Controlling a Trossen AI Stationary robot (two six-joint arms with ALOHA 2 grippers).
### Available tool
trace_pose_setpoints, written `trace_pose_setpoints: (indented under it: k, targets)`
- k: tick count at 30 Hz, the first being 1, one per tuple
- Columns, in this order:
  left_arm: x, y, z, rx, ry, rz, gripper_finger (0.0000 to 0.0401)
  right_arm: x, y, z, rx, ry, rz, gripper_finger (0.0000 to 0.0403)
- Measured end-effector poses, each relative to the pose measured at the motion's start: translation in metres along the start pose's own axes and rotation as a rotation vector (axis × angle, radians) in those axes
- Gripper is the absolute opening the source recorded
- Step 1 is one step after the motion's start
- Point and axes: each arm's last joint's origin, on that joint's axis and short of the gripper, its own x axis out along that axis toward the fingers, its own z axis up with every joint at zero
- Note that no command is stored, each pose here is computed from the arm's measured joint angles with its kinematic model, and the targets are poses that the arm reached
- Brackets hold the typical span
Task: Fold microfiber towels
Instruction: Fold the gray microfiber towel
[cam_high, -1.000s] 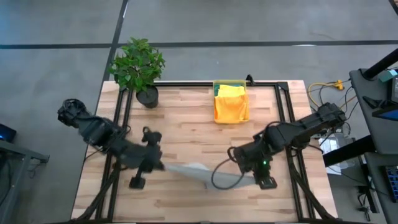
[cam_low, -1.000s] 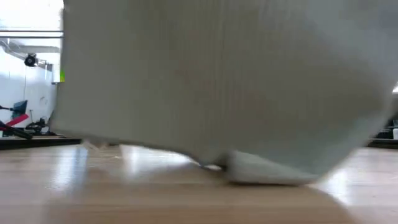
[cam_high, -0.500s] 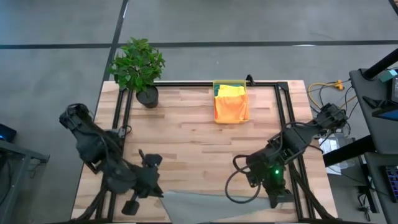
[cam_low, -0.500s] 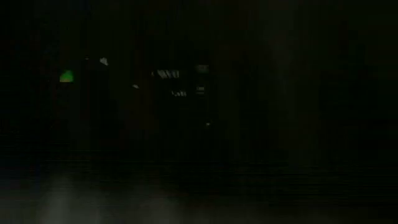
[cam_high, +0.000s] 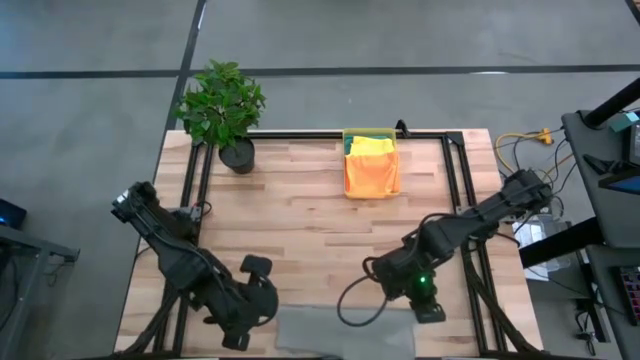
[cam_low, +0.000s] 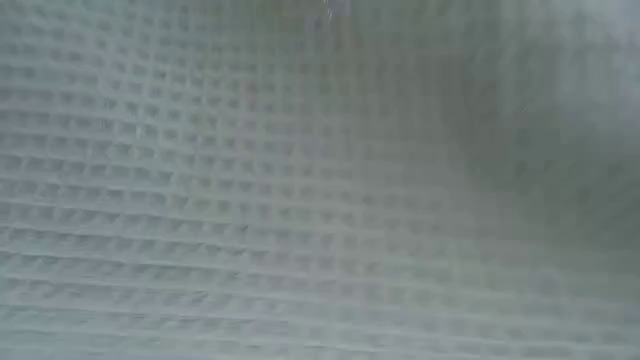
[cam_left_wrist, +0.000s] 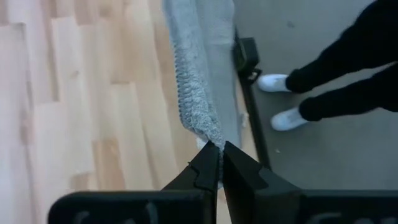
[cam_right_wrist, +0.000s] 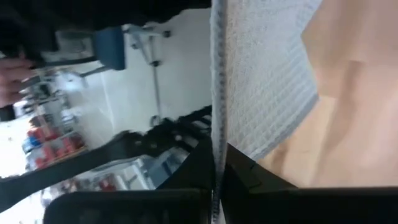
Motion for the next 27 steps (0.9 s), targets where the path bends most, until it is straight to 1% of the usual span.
trace_pose_setpoints:
  k: [3, 6, 13, 22, 24, 27]
  targets:
    - [0.003, 0.002, -0.003, 0.017, -0.004, 0.038, 0.0, 0.002, -0.016, 0.002, 0.011, -0.015, -0.052, 0.0008]
    - [0.012, 0.009, -0.01, 0.025, 0.024, 0.082, 0.0, 0.002, -0.029, 0.001, 0.014, -0.026, -0.117, 0.0008]
    - [0.049, 0.044, -0.035, -0.025, 0.102, 0.165, 0.0, 0.005, -0.062, 0.001, 0.038, -0.037, -0.232, 0.0008]
    - [0.078, 0.094, -0.063, -0.14, 0.035, 0.179, 0.0, 0.004, -0.102, -0.001, 0.055, -0.06, -0.429, 0.0008]
    - [0.082, 0.102, -0.066, -0.147, 0.004, 0.174, 0.0, 0.002, -0.112, -0.002, 0.069, -0.069, -0.478, 0.0008]
    - [0.09, 0.112, -0.073, -0.159, -0.01, 0.18, 0.0, 0.002, -0.127, -0.001, 0.081, -0.1, -0.498, 0.0008]
